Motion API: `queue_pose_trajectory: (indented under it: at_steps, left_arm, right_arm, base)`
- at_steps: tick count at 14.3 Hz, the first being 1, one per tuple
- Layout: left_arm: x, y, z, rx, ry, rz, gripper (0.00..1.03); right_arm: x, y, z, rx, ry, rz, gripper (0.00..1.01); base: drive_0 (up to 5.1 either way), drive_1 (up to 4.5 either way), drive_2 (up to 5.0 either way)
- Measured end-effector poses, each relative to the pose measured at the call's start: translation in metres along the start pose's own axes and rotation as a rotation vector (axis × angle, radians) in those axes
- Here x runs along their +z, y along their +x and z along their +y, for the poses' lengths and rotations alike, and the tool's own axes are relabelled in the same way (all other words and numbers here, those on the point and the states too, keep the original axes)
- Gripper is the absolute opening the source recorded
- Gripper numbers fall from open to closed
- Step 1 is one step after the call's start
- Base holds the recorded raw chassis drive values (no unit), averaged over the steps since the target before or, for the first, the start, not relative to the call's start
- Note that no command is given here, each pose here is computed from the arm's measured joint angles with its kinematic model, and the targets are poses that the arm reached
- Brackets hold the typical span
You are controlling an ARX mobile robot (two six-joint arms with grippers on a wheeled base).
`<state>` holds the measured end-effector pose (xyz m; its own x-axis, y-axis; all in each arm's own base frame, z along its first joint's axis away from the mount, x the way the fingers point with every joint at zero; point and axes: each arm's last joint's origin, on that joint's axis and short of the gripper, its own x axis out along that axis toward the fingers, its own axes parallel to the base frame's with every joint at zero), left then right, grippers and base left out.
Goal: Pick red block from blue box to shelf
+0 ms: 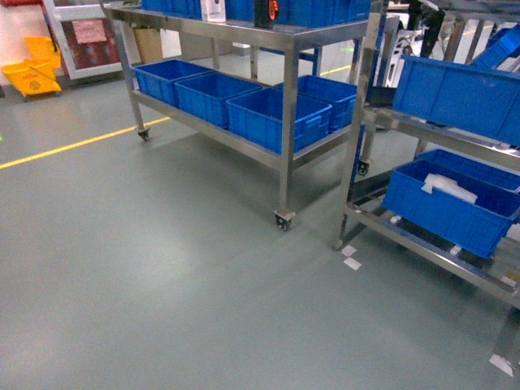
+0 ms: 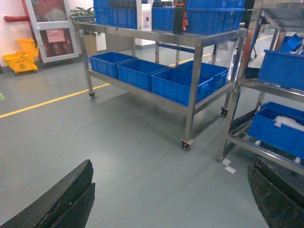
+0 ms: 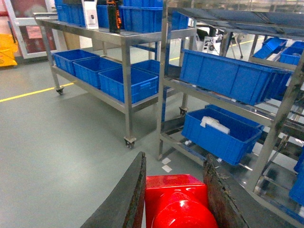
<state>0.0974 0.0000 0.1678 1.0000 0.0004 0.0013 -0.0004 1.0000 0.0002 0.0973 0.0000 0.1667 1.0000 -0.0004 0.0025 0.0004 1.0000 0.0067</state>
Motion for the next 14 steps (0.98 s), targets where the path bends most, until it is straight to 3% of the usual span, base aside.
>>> queue_pose_trajectory:
  at_steps: [14]
  left_arm:
    - [0.0000,0.0000,0.0000,0.000,0.000,0.000,0.98]
  right_arm:
    - [0.0000,0.0000,0.0000,0.000,0.000,0.000,0.28]
  base:
    - [-1.4,-1.41,-1.4]
